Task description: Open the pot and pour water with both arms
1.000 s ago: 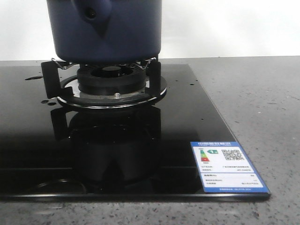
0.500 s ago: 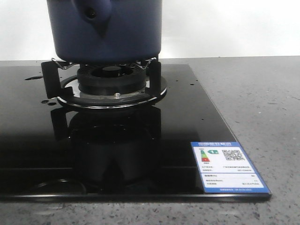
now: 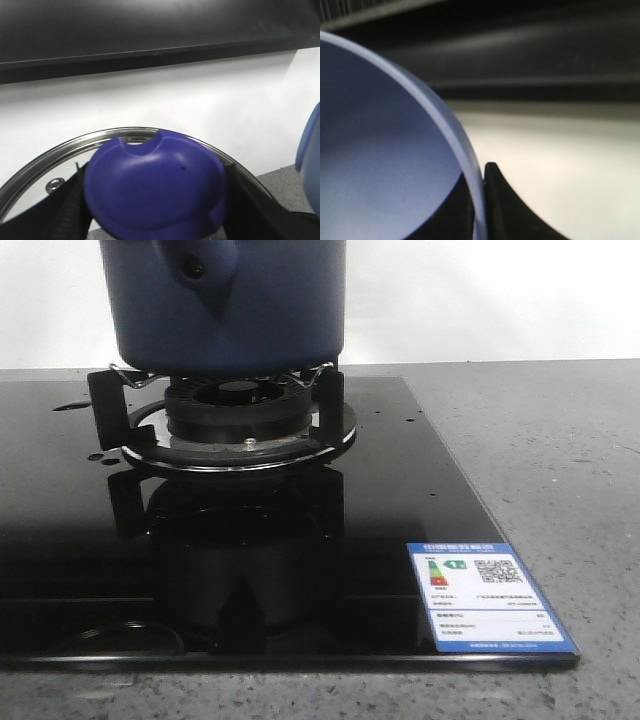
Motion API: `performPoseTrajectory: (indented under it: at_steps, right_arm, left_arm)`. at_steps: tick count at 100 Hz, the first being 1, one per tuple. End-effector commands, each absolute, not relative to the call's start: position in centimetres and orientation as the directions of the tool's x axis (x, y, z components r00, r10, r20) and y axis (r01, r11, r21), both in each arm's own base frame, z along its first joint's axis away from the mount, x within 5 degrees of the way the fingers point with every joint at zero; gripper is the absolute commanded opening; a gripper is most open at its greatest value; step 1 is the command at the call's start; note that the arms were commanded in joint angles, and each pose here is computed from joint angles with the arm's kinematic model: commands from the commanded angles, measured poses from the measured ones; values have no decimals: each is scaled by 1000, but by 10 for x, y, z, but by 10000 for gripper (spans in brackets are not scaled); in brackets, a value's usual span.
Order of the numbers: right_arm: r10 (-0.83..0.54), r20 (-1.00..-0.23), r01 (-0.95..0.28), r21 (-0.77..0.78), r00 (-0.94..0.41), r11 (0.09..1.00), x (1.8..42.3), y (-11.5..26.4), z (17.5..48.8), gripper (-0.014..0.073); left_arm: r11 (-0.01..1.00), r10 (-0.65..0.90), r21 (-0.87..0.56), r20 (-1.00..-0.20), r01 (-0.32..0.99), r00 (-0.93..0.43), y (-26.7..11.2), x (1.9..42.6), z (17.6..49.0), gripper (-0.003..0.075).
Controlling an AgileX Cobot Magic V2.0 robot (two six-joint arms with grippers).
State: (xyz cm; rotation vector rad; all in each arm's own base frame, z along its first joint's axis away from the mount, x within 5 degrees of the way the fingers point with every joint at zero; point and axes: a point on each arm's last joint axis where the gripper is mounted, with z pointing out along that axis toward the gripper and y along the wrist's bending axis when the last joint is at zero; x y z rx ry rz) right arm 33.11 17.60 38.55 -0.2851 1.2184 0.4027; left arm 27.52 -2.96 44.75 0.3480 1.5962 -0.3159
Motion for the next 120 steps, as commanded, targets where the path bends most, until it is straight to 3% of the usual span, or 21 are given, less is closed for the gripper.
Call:
performPoseTrajectory:
  at_steps: [1, 120]
  right_arm:
    - [242, -832, -443, -4, 499, 896, 313, 168, 427, -43]
    - [256, -809, -442, -5, 529, 897, 311, 167, 429, -43]
  left_arm:
    - [925, -28, -13, -999, 381, 33, -27, 266, 471, 356]
    - [924, -36, -21, -999, 382, 33, -28, 266, 471, 356]
